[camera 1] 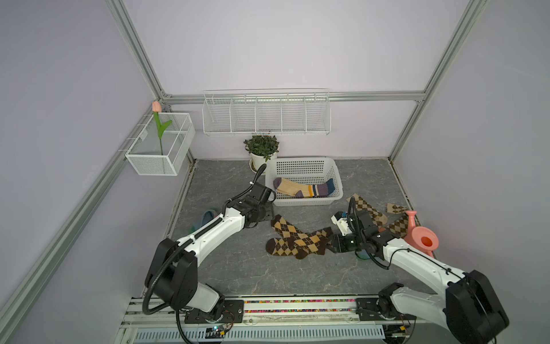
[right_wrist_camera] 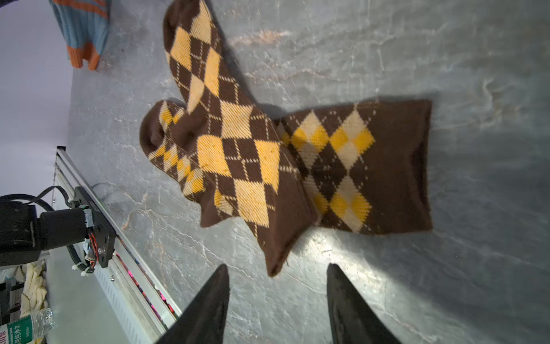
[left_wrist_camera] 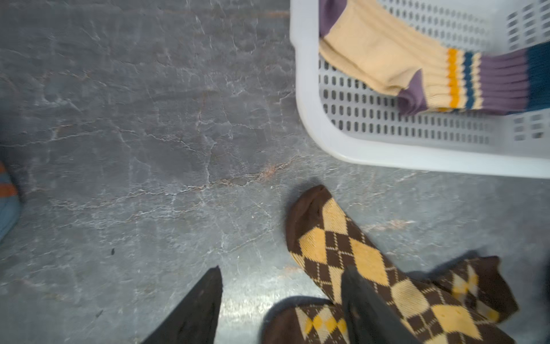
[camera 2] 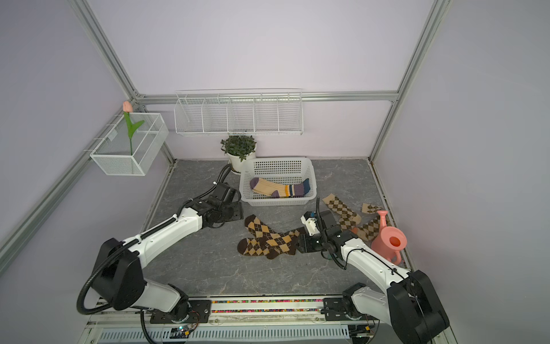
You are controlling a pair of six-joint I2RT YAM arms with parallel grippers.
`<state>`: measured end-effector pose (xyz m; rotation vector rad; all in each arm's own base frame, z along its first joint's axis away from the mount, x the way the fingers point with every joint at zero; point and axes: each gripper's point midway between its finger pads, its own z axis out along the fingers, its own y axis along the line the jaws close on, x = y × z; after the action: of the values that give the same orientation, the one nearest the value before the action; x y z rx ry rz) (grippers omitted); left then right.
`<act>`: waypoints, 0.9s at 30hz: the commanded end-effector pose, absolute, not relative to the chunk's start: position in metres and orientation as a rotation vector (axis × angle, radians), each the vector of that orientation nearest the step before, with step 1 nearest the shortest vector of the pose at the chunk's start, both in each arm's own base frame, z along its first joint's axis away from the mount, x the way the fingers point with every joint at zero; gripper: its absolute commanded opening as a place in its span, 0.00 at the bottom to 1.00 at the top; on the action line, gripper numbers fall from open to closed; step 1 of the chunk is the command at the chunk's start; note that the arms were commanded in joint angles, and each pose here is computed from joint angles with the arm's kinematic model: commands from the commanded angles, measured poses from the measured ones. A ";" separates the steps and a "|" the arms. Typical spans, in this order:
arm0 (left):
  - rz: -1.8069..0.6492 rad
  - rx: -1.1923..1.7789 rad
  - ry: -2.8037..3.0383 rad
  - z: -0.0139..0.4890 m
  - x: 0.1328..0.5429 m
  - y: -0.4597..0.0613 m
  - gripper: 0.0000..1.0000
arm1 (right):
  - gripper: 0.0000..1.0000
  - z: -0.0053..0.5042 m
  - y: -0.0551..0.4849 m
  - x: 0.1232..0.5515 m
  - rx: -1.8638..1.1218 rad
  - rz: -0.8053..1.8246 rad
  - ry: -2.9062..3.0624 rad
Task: Place the socks together as a pair
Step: Place the sock at the center of the board, then flatten out the sock.
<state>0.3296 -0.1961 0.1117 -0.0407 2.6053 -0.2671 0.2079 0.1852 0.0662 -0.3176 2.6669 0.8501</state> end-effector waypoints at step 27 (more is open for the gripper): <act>-0.348 0.098 2.678 0.045 0.355 -0.231 0.25 | 0.51 0.052 0.193 0.212 -0.216 0.874 2.659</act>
<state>0.3671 -0.2261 0.0437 0.0768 2.6545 -0.2895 0.2039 0.1879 0.0553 -0.2346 2.6842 0.8657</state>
